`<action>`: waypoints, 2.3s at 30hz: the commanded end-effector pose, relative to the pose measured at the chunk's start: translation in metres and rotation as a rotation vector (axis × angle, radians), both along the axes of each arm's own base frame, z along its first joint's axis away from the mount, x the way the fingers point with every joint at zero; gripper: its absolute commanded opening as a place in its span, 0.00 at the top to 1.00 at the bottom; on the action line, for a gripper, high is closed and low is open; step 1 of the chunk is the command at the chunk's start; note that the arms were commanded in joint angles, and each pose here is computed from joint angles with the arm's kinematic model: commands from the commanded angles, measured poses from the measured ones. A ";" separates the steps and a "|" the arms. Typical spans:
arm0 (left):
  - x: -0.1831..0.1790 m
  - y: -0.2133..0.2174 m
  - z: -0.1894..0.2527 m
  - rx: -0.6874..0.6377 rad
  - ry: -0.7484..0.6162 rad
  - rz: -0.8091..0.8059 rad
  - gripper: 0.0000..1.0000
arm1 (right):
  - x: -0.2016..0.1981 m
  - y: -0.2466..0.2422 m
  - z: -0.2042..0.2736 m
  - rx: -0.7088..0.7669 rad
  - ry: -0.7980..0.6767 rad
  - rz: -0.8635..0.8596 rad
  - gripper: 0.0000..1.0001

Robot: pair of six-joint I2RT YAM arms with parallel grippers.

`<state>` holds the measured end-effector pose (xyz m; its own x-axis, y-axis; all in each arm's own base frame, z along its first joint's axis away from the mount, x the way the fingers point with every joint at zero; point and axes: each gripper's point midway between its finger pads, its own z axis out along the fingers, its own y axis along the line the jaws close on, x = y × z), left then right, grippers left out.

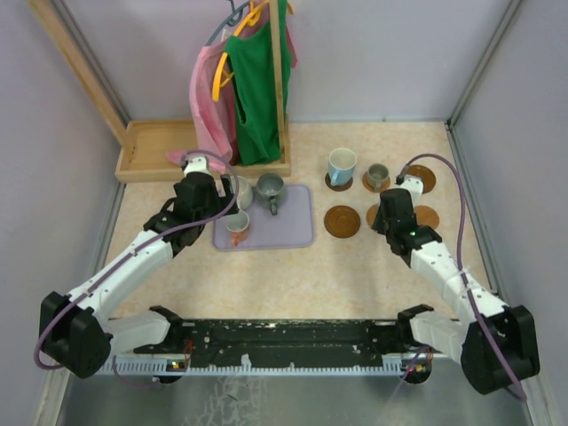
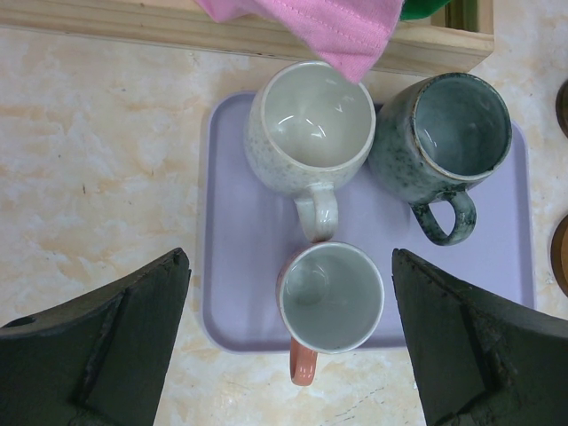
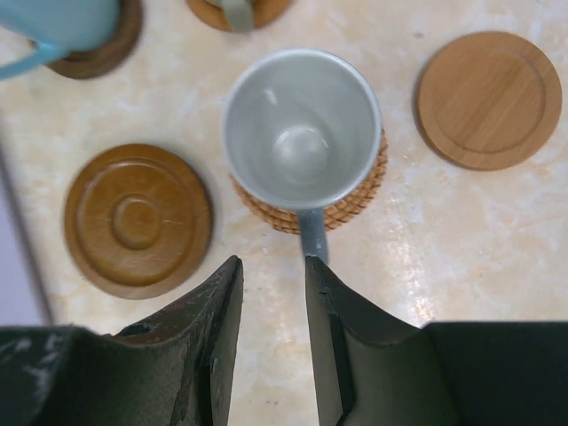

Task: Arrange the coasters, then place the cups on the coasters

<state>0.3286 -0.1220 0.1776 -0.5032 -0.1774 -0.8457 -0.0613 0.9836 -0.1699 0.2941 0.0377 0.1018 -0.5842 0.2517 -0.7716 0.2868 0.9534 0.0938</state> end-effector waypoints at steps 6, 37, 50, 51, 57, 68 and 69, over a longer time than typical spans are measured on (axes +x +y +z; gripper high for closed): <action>0.007 -0.002 0.007 -0.025 -0.025 0.011 0.00 | 0.006 0.059 0.045 0.102 -0.046 0.134 0.59; -0.020 0.027 0.014 0.010 -0.032 0.074 0.00 | 0.096 0.320 0.027 0.102 -0.003 0.555 0.53; -0.021 0.028 0.013 0.006 -0.031 0.072 0.00 | 0.084 0.330 0.030 0.088 0.004 0.570 0.54; -0.021 0.028 0.013 0.006 -0.031 0.071 0.00 | 0.082 0.331 0.027 0.082 0.016 0.569 0.54; -0.022 0.029 0.011 0.008 -0.029 0.069 0.00 | 0.077 0.338 0.010 0.067 0.064 0.566 0.54; -0.025 0.032 0.011 0.010 -0.034 0.068 0.00 | 0.085 0.324 -0.004 -0.024 0.092 0.501 0.63; -0.025 0.032 0.012 0.010 -0.035 0.068 0.00 | 0.085 0.323 -0.005 -0.030 0.094 0.502 0.63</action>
